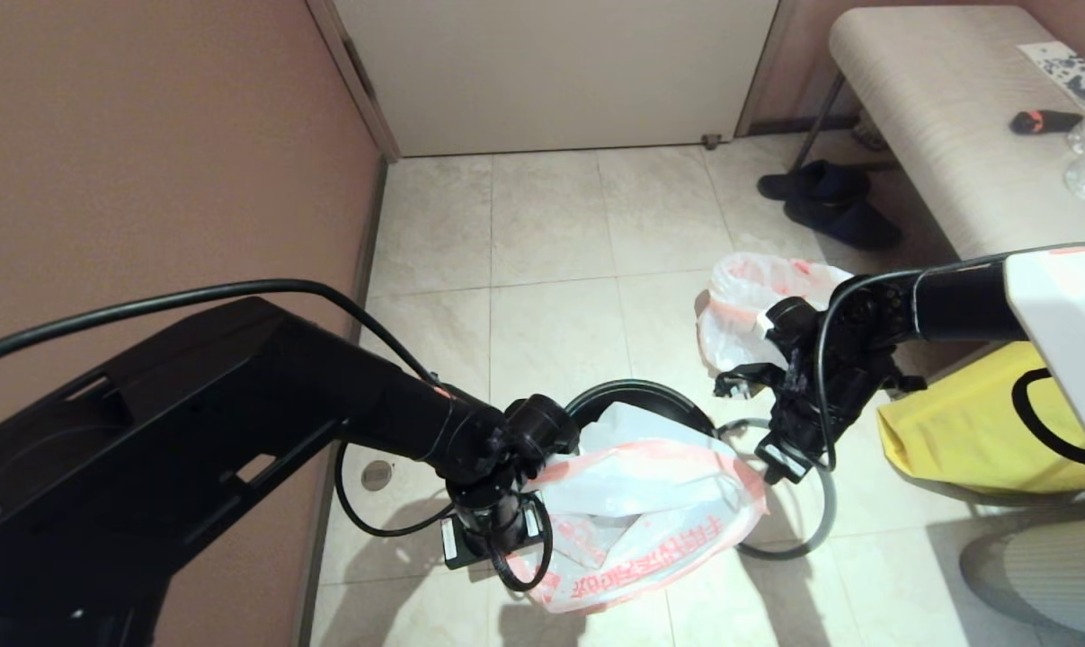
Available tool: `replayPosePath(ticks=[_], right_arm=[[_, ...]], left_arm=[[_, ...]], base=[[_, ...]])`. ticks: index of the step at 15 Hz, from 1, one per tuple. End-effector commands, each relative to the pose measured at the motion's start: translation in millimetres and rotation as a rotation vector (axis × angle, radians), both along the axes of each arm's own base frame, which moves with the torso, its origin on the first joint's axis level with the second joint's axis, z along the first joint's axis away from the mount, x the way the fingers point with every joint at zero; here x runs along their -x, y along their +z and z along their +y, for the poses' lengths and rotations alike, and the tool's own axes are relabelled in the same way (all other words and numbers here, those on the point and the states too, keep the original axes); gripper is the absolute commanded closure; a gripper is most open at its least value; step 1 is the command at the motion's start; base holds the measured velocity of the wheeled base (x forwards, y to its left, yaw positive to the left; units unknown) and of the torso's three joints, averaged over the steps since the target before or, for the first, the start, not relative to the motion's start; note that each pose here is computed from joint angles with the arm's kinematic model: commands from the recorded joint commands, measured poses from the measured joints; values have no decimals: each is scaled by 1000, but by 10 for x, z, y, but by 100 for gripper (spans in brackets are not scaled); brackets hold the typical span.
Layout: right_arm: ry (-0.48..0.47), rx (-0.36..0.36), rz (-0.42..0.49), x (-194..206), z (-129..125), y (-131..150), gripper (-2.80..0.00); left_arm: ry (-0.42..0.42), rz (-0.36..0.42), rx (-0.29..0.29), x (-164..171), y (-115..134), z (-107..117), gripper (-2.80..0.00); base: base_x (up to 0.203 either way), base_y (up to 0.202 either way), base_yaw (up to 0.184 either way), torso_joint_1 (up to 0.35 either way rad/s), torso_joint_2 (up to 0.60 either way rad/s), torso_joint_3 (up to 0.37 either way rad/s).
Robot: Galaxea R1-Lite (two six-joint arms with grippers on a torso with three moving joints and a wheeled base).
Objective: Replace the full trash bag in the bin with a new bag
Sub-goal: Put the new garbage bag on the trash can
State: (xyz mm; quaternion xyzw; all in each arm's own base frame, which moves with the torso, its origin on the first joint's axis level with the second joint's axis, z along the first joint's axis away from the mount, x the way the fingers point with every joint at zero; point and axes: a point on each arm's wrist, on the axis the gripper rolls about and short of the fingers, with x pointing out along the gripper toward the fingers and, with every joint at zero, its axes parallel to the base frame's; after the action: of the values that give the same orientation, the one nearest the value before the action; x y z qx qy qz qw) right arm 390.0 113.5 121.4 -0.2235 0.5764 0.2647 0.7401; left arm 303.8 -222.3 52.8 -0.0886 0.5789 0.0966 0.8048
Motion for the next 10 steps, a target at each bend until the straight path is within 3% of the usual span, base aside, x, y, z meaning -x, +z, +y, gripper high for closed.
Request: replayPosePath(ticks=[1,10], right_arm=[[8,1,43,-56,26,-192,0],[29,5,82,-128,164,-439,0]], left_arm=[[16,9,-12,-52,-64,32,0],[19,23,-26,-90,-173,11,0]], base=[[0,0,0,0,0,0],[0,0,0,0,0,0]])
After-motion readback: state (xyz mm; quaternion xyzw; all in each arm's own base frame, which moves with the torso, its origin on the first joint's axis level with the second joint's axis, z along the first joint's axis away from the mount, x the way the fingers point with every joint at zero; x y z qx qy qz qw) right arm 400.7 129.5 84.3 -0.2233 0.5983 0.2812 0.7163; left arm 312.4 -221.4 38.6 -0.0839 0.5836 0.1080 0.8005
